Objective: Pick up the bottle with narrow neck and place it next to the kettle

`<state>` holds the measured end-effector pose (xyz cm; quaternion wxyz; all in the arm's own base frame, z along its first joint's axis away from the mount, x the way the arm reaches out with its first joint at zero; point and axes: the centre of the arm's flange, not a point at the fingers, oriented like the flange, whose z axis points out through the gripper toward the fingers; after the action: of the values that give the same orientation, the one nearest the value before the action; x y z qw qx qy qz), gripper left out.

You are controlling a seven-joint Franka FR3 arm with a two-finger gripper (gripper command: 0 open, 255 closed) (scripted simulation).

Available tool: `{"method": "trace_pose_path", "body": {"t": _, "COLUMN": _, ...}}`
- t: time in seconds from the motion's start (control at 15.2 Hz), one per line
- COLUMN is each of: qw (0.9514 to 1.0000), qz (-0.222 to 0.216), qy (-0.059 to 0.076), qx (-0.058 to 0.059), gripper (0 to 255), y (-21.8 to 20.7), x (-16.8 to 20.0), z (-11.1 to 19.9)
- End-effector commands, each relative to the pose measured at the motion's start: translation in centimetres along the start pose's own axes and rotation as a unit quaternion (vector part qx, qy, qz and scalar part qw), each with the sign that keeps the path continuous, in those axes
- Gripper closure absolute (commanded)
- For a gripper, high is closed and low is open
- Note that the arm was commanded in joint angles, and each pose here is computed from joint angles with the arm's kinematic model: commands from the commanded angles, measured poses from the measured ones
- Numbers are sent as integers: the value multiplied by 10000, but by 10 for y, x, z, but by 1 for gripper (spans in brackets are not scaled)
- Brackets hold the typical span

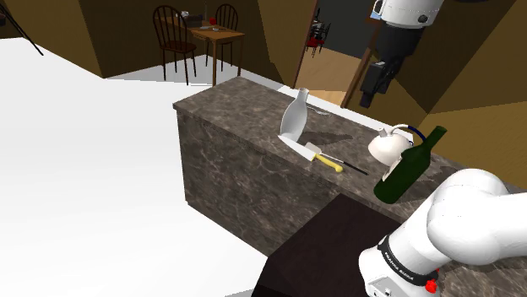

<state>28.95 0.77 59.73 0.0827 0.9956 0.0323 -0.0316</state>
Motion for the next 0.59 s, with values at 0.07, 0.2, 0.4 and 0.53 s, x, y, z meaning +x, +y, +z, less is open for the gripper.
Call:
{"method": "trace_pose_path", "body": {"t": 0.07, "qw": 10000, "qz": -3, "qy": 3, "qx": 29, "gripper": 0, "y": 7, "x": 11, "z": 5}}
{"method": "trace_pose_path", "body": {"t": 0.2, "qw": 10000, "qz": -10, "qy": 9, "qx": 87, "gripper": 0, "y": 22, "x": 32, "z": 14}}
{"method": "trace_pose_path", "body": {"t": 0.4, "qw": 9998, "qz": -20, "qy": 18, "qx": 173, "gripper": 0, "y": 43, "x": 63, "z": 28}}
{"method": "trace_pose_path", "body": {"t": 0.53, "qw": 9997, "qz": -26, "qy": 24, "qx": 231, "gripper": 0, "y": 57, "x": 84, "z": 38}}
